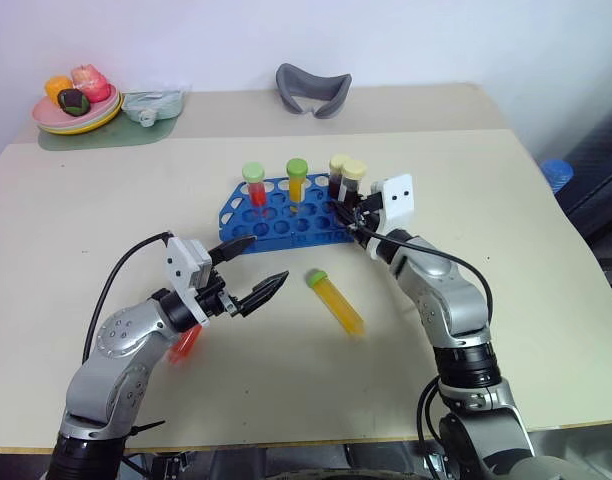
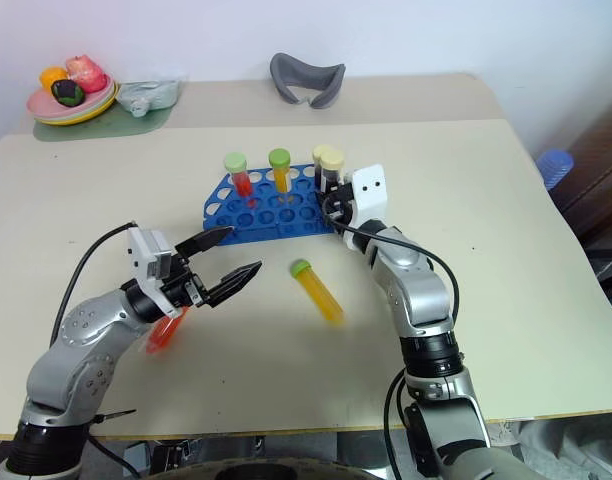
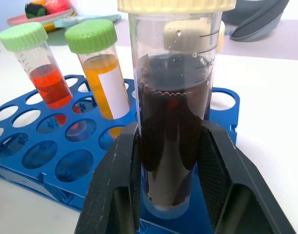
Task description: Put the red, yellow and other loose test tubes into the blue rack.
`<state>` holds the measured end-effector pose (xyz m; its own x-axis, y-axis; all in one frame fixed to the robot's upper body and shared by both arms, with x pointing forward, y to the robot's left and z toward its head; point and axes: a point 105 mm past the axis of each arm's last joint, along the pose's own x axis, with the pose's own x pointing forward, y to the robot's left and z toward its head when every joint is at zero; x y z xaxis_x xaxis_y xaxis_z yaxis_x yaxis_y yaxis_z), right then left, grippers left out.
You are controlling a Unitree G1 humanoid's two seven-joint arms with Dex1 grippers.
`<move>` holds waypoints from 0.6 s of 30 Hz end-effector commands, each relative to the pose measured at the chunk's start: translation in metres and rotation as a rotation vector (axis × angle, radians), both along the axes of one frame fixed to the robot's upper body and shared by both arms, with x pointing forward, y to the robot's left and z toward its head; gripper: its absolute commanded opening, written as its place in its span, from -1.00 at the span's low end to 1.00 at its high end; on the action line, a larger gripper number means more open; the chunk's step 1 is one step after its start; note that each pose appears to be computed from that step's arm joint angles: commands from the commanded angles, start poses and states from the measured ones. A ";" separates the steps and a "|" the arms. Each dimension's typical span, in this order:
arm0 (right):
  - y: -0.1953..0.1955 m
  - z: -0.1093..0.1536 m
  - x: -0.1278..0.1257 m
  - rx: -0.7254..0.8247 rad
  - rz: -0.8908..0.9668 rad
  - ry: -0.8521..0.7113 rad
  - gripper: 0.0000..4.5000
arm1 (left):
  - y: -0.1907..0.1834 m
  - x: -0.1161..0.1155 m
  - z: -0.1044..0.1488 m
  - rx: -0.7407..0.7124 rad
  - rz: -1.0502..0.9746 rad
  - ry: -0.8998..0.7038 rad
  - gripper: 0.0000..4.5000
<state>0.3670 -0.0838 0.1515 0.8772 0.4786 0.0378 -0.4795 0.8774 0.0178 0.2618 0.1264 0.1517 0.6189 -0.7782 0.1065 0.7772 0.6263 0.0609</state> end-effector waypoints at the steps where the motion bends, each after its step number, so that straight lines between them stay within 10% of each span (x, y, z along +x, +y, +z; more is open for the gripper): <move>1: 0.007 0.007 -0.005 -0.008 0.032 -0.088 -0.41 | 0.002 -0.004 0.010 0.002 -0.009 -0.046 1.00; 3: 0.007 0.004 -0.006 -0.002 0.048 -0.095 -0.41 | 0.002 -0.003 0.011 0.003 -0.011 -0.047 1.00; 10: -0.005 0.023 -0.008 -0.051 0.013 -0.159 0.88 | 0.006 0.001 0.014 0.015 -0.002 -0.053 1.00; 18: -0.042 0.033 -0.041 -0.172 0.097 0.031 0.88 | 0.033 0.008 0.015 0.069 0.070 -0.054 1.00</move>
<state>0.3414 -0.1248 0.1707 0.8554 0.5135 -0.0673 -0.5179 0.8466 -0.1231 0.2691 0.1500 0.1584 0.6539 -0.7531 0.0726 0.7442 0.6575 0.1176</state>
